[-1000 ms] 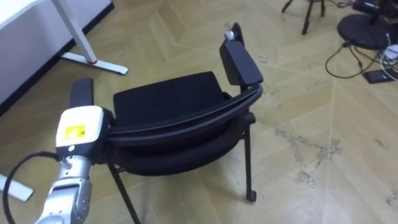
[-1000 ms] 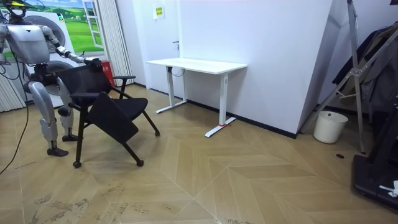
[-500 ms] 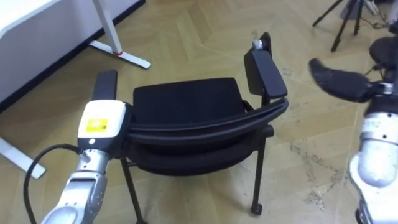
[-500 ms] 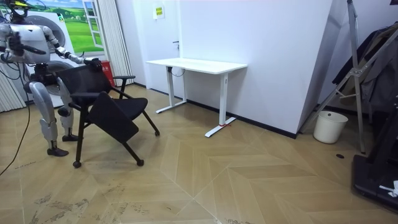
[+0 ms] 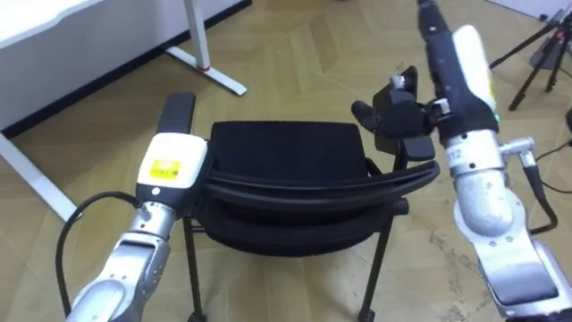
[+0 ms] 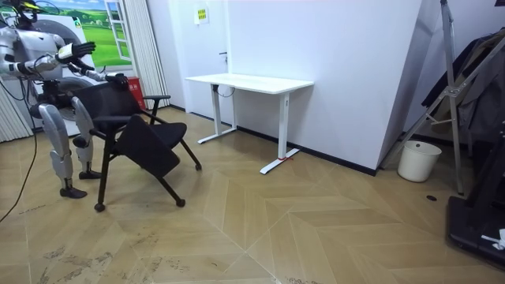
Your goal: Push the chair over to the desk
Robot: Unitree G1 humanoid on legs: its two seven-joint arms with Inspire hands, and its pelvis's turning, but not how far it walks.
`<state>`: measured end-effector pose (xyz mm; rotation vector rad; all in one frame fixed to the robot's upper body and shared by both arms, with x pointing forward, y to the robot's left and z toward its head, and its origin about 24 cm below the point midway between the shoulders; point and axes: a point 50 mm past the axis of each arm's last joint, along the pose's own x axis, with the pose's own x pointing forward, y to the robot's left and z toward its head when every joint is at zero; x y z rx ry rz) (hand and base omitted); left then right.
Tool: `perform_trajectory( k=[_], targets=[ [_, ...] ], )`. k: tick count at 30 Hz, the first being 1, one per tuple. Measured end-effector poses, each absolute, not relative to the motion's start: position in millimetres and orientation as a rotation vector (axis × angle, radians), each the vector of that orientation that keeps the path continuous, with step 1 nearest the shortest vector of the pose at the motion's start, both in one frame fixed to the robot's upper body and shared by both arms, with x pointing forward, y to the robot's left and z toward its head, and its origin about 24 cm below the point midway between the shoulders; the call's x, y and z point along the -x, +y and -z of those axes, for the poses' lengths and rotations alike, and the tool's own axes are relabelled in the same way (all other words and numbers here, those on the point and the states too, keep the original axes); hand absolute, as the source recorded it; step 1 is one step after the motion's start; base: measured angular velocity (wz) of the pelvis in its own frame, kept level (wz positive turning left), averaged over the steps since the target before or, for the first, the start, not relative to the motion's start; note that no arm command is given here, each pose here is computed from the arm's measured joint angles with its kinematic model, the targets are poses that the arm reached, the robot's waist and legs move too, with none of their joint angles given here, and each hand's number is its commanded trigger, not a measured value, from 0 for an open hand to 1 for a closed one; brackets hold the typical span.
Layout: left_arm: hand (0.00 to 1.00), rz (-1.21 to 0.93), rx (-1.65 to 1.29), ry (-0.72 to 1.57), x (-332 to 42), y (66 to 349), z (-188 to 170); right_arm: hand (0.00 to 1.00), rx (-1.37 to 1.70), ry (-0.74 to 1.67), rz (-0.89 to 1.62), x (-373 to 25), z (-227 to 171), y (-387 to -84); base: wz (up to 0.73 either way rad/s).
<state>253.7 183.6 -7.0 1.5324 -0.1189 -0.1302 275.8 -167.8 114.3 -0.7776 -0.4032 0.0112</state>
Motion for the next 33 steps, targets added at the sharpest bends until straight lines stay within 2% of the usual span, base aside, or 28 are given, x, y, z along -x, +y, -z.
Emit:
perform_trajectory(
  k=[11, 18, 33],
  targets=[
    [1.00, 0.163, -1.554, -0.164, -257, 174, 4, 0.00, 0.838, -0.317, -0.293, -279, -104, -142, 0.06],
    [1.00, 0.168, -1.556, -0.168, -259, 173, 3, 0.00, 0.758, -0.276, -0.445, -285, -107, -134, 0.04],
    [1.00, 0.173, -1.550, -0.182, -259, 172, 3, 0.00, 0.791, -0.159, -0.675, -281, -100, -141, 0.05]
  ],
)
